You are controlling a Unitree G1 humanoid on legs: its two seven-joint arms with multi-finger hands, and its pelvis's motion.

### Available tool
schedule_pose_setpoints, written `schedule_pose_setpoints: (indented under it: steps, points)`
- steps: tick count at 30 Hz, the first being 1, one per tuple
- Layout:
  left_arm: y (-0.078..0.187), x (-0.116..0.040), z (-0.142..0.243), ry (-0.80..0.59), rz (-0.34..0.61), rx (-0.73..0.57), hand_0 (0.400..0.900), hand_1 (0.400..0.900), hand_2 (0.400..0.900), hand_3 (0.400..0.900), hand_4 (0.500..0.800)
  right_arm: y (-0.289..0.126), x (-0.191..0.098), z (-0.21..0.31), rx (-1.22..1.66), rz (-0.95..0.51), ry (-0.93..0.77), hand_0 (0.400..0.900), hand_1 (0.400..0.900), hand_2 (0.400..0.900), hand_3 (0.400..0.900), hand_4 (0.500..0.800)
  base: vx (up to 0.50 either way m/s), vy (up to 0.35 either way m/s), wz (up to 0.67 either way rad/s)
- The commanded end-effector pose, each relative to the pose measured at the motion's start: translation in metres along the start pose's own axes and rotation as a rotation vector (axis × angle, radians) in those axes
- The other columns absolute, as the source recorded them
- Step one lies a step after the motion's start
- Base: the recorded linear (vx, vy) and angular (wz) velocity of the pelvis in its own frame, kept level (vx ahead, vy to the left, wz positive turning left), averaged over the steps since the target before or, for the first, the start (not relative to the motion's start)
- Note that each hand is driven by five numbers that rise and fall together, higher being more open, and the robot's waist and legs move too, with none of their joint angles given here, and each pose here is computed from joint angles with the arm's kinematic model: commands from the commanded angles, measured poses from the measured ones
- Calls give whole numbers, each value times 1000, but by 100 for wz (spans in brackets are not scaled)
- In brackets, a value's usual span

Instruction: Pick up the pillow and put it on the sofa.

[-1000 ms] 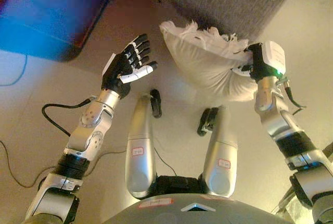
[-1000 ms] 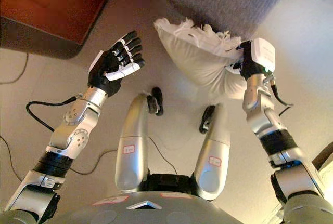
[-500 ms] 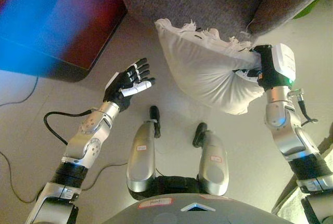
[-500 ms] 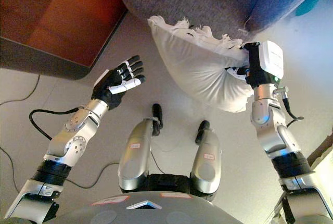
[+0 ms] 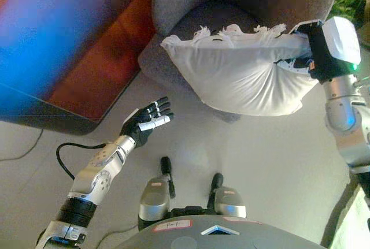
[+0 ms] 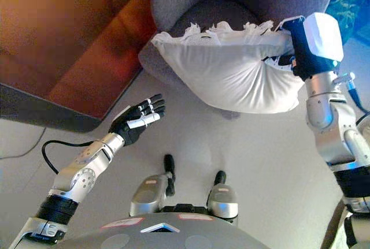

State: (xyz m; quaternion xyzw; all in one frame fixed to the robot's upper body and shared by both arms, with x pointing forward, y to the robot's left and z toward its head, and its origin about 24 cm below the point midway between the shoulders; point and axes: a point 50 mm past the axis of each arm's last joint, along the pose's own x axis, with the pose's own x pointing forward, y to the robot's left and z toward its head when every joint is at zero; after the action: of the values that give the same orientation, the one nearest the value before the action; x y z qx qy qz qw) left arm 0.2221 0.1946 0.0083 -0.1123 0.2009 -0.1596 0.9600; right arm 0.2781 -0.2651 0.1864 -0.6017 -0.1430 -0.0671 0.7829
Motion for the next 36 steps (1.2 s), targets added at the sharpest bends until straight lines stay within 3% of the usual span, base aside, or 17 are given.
schedule_pose_setpoints:
  steps: [1, 10, 16, 17, 18, 21, 26, 36]
  points:
    - [-10, 0, -7, 8, -90, -47, 900, 900, 900, 900, 800, -97, 38, 42, -34, -323, -219, 400, 400, 400, 400, 500, 72, 5, 13]
    - [-15, -6, -16, 69, -144, -45, 900, 900, 900, 900, 800, -113, 78, 33, -164, -222, -149, 400, 400, 400, 400, 500, 63, 12, 14]
    - [-20, -7, -19, 98, -204, -39, 900, 900, 900, 900, 800, -108, 100, 15, -243, -54, -10, 400, 400, 400, 400, 500, 62, 28, 19]
    - [-21, -7, -18, 98, -212, -37, 900, 900, 900, 900, 800, -108, 103, 13, -262, -47, 17, 529, 529, 529, 529, 578, 58, -3, 18]
    - [-22, -6, -17, 103, -225, -33, 900, 900, 900, 900, 800, -109, 106, 9, -292, -57, 41, 900, 900, 900, 900, 800, 61, -6, 17]
    - [-27, -3, -14, 113, -256, -20, 900, 900, 900, 900, 800, -112, 119, 2, -329, -82, 121, 900, 900, 900, 900, 800, 46, -32, 18]
    - [-32, 4, -7, 116, -301, 18, 900, 900, 900, 900, 800, -132, 131, -3, -391, -251, 266, 900, 900, 900, 900, 800, -4, -76, 18]
    - [-34, 6, 7, 88, -347, 68, 900, 900, 900, 900, 800, -167, 129, -11, -464, -467, 425, 900, 900, 900, 900, 800, -34, -62, 11]
